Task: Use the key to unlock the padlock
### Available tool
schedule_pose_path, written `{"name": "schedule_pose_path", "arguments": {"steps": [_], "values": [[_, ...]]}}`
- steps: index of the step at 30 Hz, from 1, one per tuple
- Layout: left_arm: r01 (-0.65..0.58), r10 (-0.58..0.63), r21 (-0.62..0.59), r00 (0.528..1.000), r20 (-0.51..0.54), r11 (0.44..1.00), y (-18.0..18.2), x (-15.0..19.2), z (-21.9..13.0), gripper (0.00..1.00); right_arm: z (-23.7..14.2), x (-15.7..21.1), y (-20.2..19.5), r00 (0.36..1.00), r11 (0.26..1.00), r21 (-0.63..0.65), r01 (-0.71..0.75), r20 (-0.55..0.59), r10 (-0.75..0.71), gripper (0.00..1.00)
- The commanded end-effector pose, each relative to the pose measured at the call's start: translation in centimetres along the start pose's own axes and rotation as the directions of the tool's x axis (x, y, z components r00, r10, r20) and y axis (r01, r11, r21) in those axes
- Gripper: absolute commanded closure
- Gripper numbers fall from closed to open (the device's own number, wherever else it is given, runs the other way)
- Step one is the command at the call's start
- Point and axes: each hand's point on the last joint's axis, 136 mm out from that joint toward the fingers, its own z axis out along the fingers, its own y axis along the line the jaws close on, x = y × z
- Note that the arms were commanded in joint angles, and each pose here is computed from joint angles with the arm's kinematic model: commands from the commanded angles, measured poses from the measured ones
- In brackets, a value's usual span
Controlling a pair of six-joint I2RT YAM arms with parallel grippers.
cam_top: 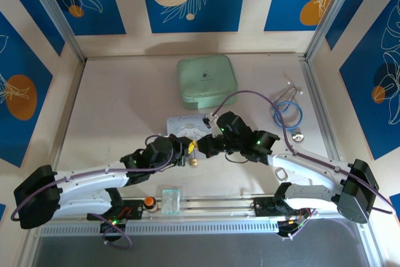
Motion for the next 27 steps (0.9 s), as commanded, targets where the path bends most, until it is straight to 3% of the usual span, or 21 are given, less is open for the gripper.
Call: {"name": "schedule_pose_path", "arguments": {"steps": [1,4,6,7,9,11,16,21,27], "values": [[-0.025,0.025,0.017,1.000,0.005,1.000,-1.5,0.2,0.0,1.00,-0.6,-0.1,0.2,1.000,0.999,-0.034,-0.015,0.014,0.015,1.00],[-0.042,0.043,0.030,0.999,-0.012,0.999,-1.9,0.3,0.3,1.00,-0.5,0.1,0.0,1.000,0.999,-0.035,-0.020,0.012,0.020,0.99],[-0.078,0.078,0.027,0.997,-0.016,0.997,-2.2,0.3,0.4,1.00,-0.5,0.1,0.0,1.000,0.999,-0.040,-0.023,0.012,0.024,0.92],[-0.112,0.113,0.033,0.994,-0.008,0.993,-2.7,0.3,0.3,1.00,-0.6,0.1,-0.1,0.999,0.998,-0.044,-0.035,0.015,0.036,0.78],[-0.207,0.206,0.047,0.978,0.026,0.977,-3.7,0.0,0.2,1.00,-1.0,-0.5,-0.7,0.993,0.993,-0.049,-0.108,0.040,0.110,0.36],[-0.314,0.309,0.074,0.949,0.066,0.947,-5.1,-0.5,0.0,1.00,-1.8,-1.5,-1.0,0.976,0.975,-0.118,-0.191,0.083,0.201,0.10],[-0.483,0.468,0.199,0.875,0.122,0.852,-8.7,0.4,-0.2,1.00,-3.5,-3.7,-0.4,0.950,0.914,-0.324,-0.245,0.107,0.293,0.08],[-0.595,0.563,0.248,0.804,0.191,0.765,-11.8,1.1,-1.3,1.00,-4.6,-5.2,0.1,0.927,0.852,-0.454,-0.260,0.131,0.352,0.17],[-0.566,0.536,0.348,0.823,0.189,0.747,-13.0,2.1,-1.4,1.00,-5.2,-5.9,1.0,0.913,0.803,-0.537,-0.258,0.136,0.384,0.37]]}}
